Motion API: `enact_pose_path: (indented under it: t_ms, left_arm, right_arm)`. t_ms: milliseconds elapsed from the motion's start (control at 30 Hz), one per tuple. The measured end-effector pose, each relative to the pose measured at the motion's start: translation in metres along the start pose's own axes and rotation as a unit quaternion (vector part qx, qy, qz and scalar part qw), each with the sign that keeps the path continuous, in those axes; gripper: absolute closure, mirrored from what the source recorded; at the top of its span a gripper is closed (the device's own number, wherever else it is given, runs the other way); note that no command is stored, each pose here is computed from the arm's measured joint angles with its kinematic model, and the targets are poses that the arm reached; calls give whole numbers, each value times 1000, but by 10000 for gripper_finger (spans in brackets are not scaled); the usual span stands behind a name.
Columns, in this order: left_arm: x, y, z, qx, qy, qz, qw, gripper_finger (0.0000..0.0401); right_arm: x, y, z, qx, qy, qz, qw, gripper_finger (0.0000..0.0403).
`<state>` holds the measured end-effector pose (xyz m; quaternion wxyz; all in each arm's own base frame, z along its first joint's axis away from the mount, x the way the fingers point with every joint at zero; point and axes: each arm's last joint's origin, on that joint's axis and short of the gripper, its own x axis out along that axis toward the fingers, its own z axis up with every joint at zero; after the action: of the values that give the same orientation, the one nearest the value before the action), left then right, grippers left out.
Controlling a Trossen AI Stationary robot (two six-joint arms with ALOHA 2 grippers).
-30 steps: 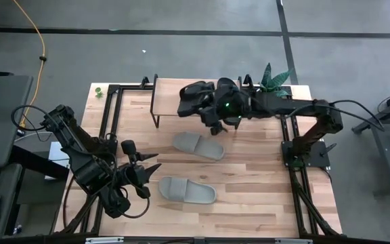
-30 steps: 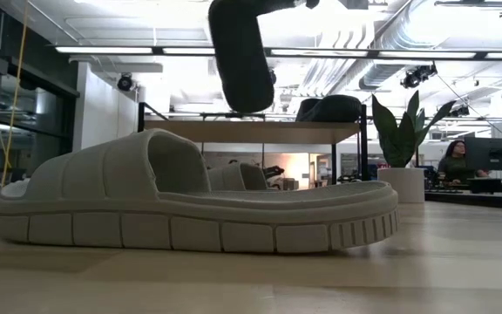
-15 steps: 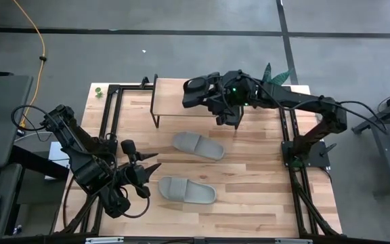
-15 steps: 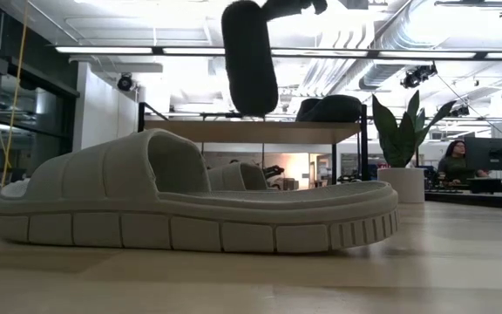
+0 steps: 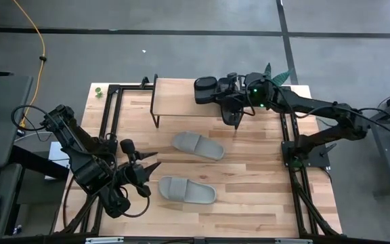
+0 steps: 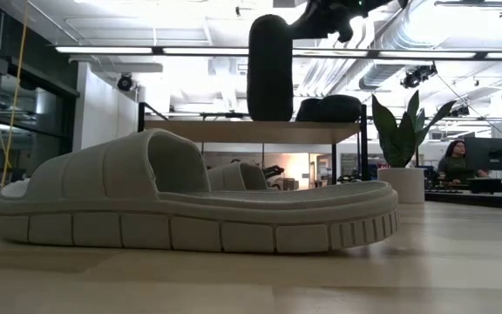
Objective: Pick and place slides into the shelf
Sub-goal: Put the black slide on the shelf
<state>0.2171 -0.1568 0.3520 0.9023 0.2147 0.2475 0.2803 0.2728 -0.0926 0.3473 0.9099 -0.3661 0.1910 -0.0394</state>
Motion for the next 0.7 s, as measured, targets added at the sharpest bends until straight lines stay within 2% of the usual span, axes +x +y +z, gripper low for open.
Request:
enact_pose_path:
  t_ms: [700]
  left_arm:
    - [0, 0, 0, -4, 2, -3, 1000, 251]
  right_arm:
    - [12, 5, 2, 1, -20, 5, 1000, 378]
